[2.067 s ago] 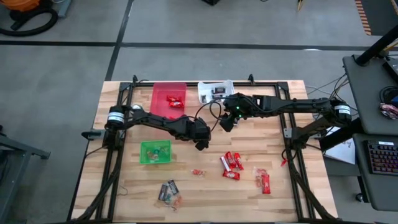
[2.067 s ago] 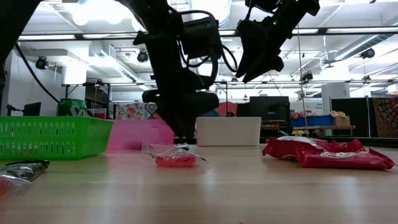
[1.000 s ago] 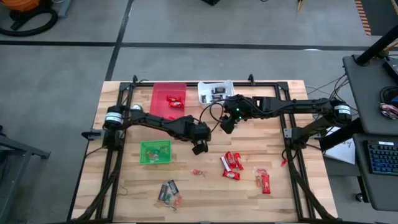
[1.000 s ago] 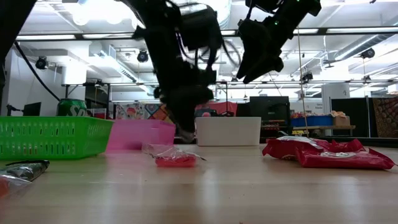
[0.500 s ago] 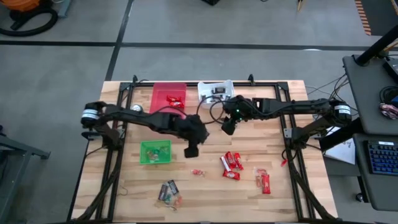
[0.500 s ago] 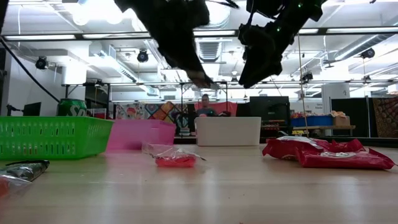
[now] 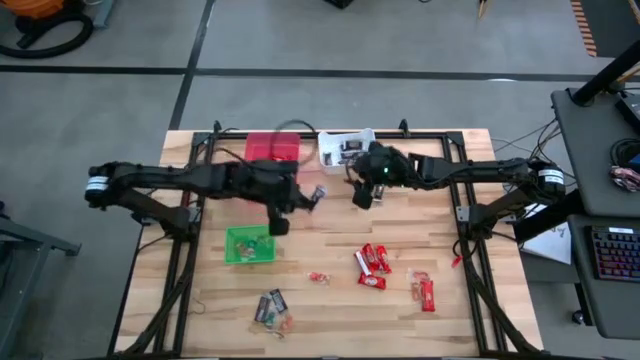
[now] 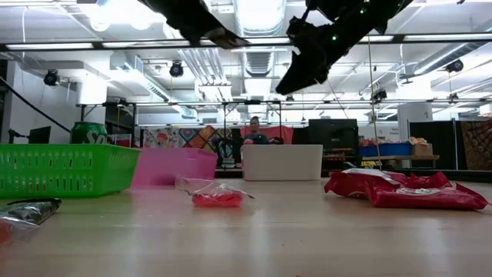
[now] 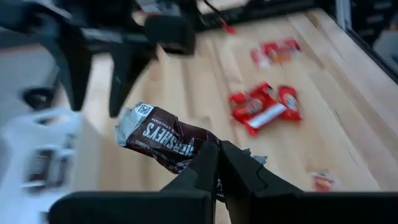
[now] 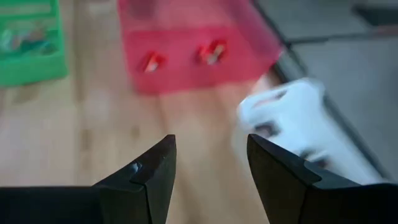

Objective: Organize candy in baskets
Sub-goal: Put the brown chocolate into the white bin, then put the red chocolate into the pink bin

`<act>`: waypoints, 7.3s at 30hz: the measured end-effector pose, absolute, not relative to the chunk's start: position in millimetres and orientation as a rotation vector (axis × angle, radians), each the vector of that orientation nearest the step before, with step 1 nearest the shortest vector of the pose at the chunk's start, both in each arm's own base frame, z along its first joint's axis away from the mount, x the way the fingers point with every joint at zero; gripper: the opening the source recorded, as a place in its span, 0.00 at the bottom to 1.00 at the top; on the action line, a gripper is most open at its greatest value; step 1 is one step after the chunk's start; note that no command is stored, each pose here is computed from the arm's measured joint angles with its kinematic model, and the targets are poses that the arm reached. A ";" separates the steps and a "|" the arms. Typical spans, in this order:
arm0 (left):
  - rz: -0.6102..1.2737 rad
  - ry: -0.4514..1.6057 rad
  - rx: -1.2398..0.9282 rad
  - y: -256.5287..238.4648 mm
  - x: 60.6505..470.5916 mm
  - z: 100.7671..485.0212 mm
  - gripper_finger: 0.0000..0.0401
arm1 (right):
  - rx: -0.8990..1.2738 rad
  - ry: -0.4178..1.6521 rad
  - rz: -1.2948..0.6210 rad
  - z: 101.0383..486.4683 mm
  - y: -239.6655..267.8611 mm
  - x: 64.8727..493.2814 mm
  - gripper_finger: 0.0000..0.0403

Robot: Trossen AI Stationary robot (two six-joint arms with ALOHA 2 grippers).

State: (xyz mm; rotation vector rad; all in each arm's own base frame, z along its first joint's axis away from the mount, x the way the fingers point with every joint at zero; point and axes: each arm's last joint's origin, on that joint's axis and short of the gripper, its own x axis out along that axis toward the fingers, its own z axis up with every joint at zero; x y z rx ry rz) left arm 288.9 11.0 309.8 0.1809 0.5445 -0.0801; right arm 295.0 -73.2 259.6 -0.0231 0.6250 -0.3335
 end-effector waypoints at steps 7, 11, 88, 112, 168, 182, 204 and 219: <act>0.033 0.457 0.238 39.7 253.3 334.2 0.00 | -0.148 0.491 -0.388 272.9 -118.4 288.7 0.47; 0.067 0.469 0.267 51.1 230.4 343.5 0.00 | -0.143 0.407 -0.444 276.1 -155.6 273.3 0.47; 0.327 0.236 -0.639 237.0 339.1 230.4 0.00 | 0.256 0.323 -0.890 263.8 -248.8 193.3 0.19; 0.070 0.416 -0.487 216.3 359.7 272.3 0.21 | 0.456 0.315 -0.567 260.4 -234.0 204.3 0.17; 0.104 0.466 -0.290 -93.6 228.7 267.0 0.19 | 0.785 1.282 -0.569 187.2 62.2 255.0 0.51; 0.149 0.446 -0.286 -93.1 229.8 266.7 0.19 | 0.718 1.383 -0.512 152.8 67.4 271.5 0.53; 0.211 0.457 -0.287 -96.8 240.7 253.5 0.19 | 0.551 1.406 -0.448 138.5 58.2 278.3 0.23; 0.242 0.527 -0.246 -92.8 233.0 261.1 0.19 | 0.373 0.903 -0.423 211.6 -10.6 297.2 0.08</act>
